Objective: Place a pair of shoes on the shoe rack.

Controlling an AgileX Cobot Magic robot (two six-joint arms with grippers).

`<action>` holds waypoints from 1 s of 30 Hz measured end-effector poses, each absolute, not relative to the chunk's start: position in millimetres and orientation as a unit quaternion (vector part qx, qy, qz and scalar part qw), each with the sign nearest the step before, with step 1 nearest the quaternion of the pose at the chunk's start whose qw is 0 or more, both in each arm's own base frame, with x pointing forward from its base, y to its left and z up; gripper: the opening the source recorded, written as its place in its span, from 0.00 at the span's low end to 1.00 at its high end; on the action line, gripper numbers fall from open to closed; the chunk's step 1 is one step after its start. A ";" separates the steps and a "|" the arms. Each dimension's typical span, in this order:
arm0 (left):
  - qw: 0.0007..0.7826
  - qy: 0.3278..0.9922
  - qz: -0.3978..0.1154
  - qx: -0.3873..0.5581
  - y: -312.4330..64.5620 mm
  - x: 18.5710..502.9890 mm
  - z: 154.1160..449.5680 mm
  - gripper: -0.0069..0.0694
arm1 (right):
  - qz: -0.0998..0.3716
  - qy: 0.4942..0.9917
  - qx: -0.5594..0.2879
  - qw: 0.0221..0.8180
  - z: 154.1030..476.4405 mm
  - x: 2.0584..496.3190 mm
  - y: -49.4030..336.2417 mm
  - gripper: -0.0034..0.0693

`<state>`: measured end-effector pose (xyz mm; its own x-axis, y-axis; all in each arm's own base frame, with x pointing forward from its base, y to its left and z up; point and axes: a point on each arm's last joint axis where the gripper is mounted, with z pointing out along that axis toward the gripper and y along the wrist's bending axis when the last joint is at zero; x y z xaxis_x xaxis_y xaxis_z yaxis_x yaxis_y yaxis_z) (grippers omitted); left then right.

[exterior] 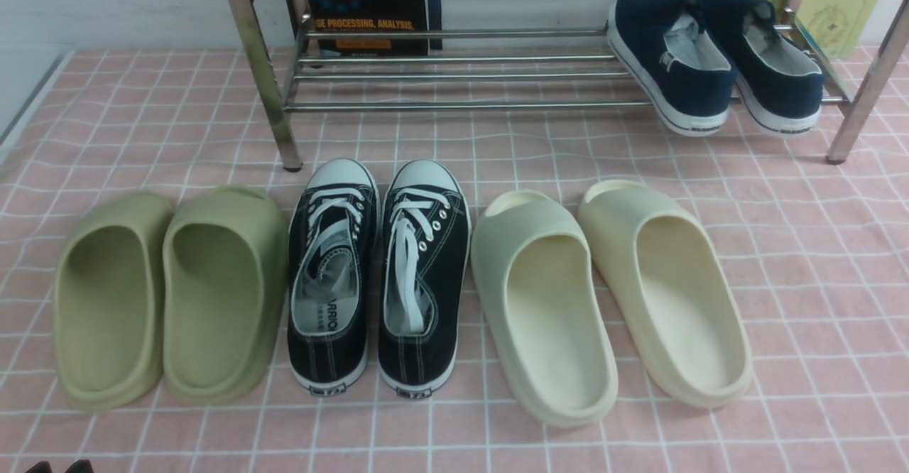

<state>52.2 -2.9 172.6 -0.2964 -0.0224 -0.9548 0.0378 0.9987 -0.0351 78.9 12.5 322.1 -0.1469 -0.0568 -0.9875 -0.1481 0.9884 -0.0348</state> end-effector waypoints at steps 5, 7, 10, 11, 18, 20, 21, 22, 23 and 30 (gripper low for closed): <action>0.593 0.805 -0.025 0.005 -2.9 52.2 172.6 0.40 | 0.012 0.707 -0.056 0.705 268.4 54.1 7.5 0.02; 0.593 0.805 -0.025 0.005 -2.9 52.2 172.6 0.40 | -0.002 0.677 -0.044 0.735 243.8 51.2 4.3 0.03; 0.593 0.805 -0.025 0.005 -2.9 52.2 172.6 0.40 | -0.019 0.644 -0.025 0.765 223.2 53.9 0.2 0.03; 0.593 0.805 -0.025 0.005 -2.9 52.2 172.6 0.40 | -0.020 0.642 -0.025 0.766 222.3 54.0 0.0 0.03; 0.593 0.805 -0.025 0.005 -2.9 52.2 172.6 0.40 | -0.027 0.626 -0.017 0.779 218.8 54.5 -1.7 0.04; 0.593 0.805 -0.025 0.005 -2.9 52.2 172.6 0.40 | -0.027 0.626 -0.018 0.779 218.8 54.5 -1.7 0.04; 0.593 0.805 -0.025 0.005 -2.9 52.2 172.6 0.40 | -0.027 0.626 -0.018 0.779 218.8 54.5 -1.7 0.04; 0.593 0.805 -0.025 0.005 -2.9 52.2 172.6 0.40 | -0.027 0.626 -0.018 0.779 218.8 54.5 -1.7 0.04; 0.593 0.805 -0.025 0.005 -2.9 52.2 172.6 0.40 | -0.027 0.626 -0.018 0.779 218.8 54.5 -1.7 0.04; 0.593 0.805 -0.025 0.005 -2.9 52.2 172.6 0.40 | -0.025 0.630 -0.018 0.776 217.9 54.7 -1.5 0.04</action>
